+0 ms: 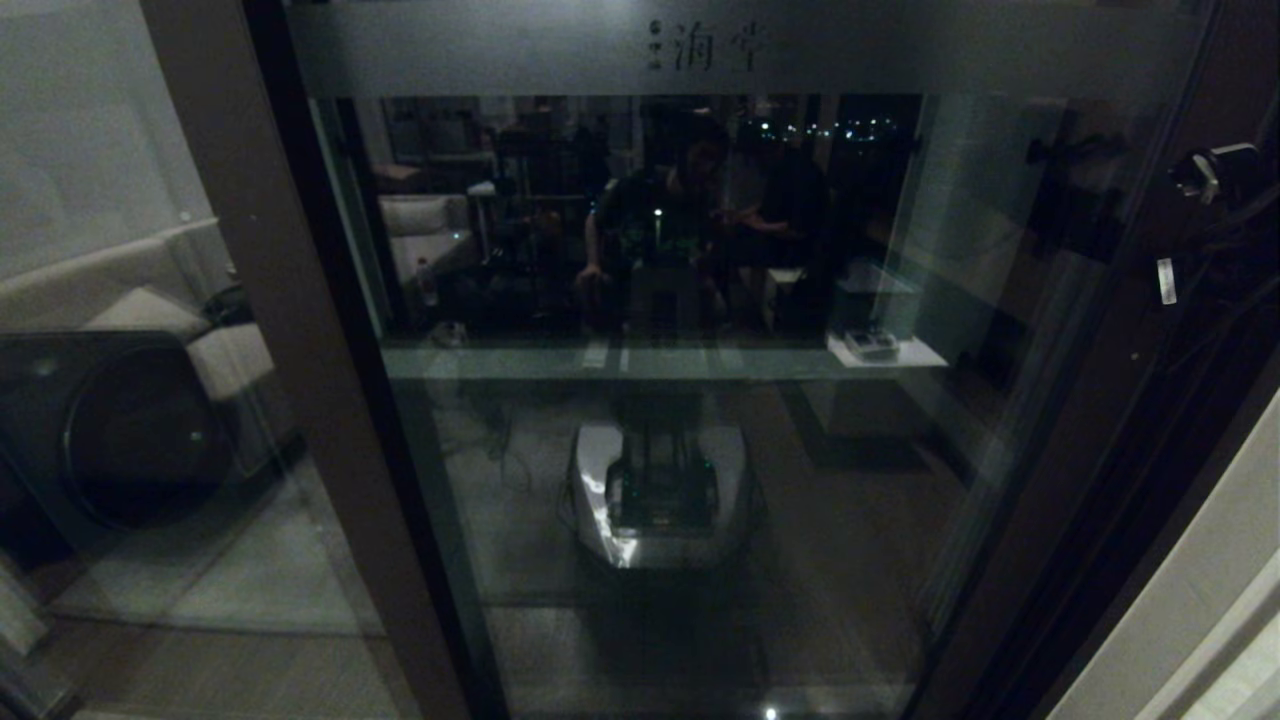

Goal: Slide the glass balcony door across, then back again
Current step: Close the slid door

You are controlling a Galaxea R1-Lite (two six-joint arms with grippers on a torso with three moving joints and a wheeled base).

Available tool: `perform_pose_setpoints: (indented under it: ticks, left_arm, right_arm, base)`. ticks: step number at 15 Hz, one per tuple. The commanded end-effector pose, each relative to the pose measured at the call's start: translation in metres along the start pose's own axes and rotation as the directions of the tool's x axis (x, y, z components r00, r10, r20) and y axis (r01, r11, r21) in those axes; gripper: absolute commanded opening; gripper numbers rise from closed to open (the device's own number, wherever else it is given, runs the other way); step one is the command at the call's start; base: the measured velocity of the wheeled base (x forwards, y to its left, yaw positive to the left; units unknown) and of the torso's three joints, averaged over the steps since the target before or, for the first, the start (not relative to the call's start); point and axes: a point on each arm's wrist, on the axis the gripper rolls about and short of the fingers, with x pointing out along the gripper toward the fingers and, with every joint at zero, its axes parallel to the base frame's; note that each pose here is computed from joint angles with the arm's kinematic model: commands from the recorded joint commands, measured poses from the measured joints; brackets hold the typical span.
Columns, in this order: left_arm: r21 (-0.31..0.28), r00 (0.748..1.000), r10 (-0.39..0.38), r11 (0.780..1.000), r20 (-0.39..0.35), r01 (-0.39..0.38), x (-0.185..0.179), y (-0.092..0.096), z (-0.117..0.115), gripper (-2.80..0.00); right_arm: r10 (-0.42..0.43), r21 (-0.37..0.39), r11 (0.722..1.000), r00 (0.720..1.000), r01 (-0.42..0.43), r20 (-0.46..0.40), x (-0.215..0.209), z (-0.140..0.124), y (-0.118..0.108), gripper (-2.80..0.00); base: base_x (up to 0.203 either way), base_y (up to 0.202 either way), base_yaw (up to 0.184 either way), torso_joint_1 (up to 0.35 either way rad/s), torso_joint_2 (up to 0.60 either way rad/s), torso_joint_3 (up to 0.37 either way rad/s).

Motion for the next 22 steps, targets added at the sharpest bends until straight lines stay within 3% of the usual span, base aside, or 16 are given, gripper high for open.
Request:
perform_pose_setpoints:
  ticks: [1, 5, 11, 16, 18, 22]
  left_arm:
    - [0.0, 1.0, 0.0, 1.0, -0.001, 0.0, 0.0, 0.0, 0.0, -2.8]
    - [0.0, 1.0, 0.0, 1.0, -0.003, 0.0, 0.0, 0.0, -0.001, -2.8]
    - [0.0, 1.0, 0.0, 1.0, -0.001, 0.0, 0.0, 0.0, 0.0, -2.8]
    - [0.0, 1.0, 0.0, 1.0, -0.001, 0.0, 0.0, 0.0, 0.0, -2.8]
    - [0.0, 1.0, 0.0, 1.0, -0.001, 0.0, 0.0, 0.0, 0.0, -2.8]
    - [0.0, 1.0, 0.0, 1.0, -0.001, 0.0, 0.0, 0.0, 0.0, -2.8]
  right_arm:
    - [-0.01, -0.003, 1.0, 1.0, 0.01, -0.013, 0.003, -0.003, 0.0, -2.8]
    - [-0.027, 0.0, 1.0, 0.999, 0.027, -0.017, 0.002, -0.003, -0.004, -2.8]
    - [0.021, -0.003, 1.0, 0.999, -0.02, 0.028, -0.049, 0.003, -0.012, -2.8]
    - [0.023, -0.005, 1.0, 0.999, -0.023, 0.03, -0.06, 0.004, -0.015, -2.8]
    - [0.037, -0.01, 0.999, 0.999, -0.037, -0.013, -0.072, 0.003, -0.016, -2.8]
    - [0.07, -0.035, 0.996, 0.977, -0.079, -0.202, -0.104, 0.003, -0.021, -2.8]
  base:
    - [0.0, 0.0, 0.0, 0.0, 0.0, 0.0]
    - [0.0, 0.0, 0.0, 0.0, 0.0, 0.0]
    - [0.0, 0.0, 0.0, 0.004, 0.0, 0.0]
    - [0.0, 0.0, 0.0, 0.0, 0.0, 0.0]
    - [0.0, 0.0, 0.0, 0.0, 0.0, 0.0]
    - [0.0, 0.0, 0.0, 0.0, 0.0, 0.0]
